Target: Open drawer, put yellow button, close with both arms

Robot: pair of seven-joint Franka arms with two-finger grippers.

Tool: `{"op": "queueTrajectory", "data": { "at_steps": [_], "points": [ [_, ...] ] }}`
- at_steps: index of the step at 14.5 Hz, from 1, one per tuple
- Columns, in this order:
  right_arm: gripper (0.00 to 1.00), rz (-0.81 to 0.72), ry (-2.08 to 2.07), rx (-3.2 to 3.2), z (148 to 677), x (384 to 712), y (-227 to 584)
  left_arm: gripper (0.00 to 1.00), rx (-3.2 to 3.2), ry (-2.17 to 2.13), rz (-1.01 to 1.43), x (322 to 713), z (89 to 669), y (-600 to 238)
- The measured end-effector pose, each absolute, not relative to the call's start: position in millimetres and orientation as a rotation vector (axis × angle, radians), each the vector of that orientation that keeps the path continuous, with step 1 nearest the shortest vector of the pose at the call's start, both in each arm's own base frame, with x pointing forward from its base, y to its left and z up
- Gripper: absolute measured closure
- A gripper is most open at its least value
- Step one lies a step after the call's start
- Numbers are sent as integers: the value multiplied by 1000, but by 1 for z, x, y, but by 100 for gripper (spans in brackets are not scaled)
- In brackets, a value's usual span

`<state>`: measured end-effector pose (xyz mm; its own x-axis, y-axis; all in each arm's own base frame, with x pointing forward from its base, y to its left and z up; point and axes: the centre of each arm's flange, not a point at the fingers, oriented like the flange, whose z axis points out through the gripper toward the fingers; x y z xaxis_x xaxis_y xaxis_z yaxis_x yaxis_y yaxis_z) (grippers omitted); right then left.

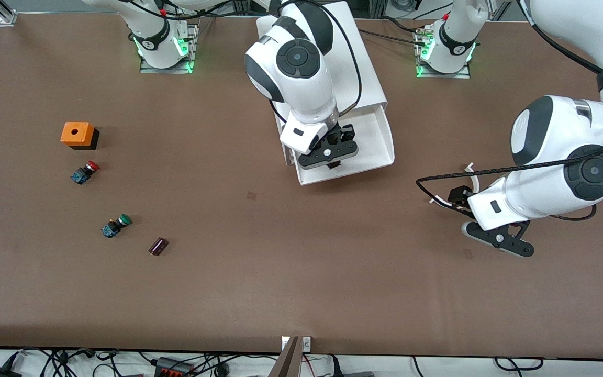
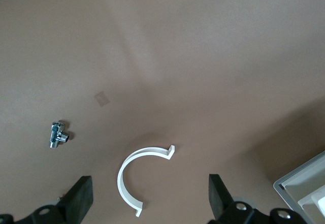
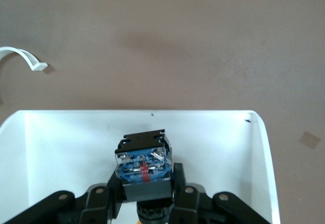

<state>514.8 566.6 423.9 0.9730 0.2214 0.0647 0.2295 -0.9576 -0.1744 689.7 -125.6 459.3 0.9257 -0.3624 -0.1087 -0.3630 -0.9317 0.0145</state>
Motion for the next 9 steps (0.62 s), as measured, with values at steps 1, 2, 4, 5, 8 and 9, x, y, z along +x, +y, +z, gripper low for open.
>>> {"op": "queueTrajectory", "data": {
  "at_steps": [1, 2, 4, 5, 8, 9],
  "points": [
    [59, -55, -348, -2945, 420, 512, 569, 0, -3077, 577, 172, 690, 459, -126],
    [59, -45, -359, -2948, 414, 507, 574, 0, -3078, 574, 172, 690, 459, -126],
    [59, -31, -363, -2954, 404, 498, 584, 0, -3078, 570, 172, 690, 459, -126],
    [59, -28, -362, -2955, 400, 496, 588, 0, -3079, 568, 172, 690, 459, -126],
    [59, -34, -361, -2952, 399, 496, 591, 0, -3079, 567, 171, 690, 459, -126],
    [59, -37, -359, -2952, 399, 497, 591, 0, -3079, 567, 171, 690, 459, -126]
  ]
}}
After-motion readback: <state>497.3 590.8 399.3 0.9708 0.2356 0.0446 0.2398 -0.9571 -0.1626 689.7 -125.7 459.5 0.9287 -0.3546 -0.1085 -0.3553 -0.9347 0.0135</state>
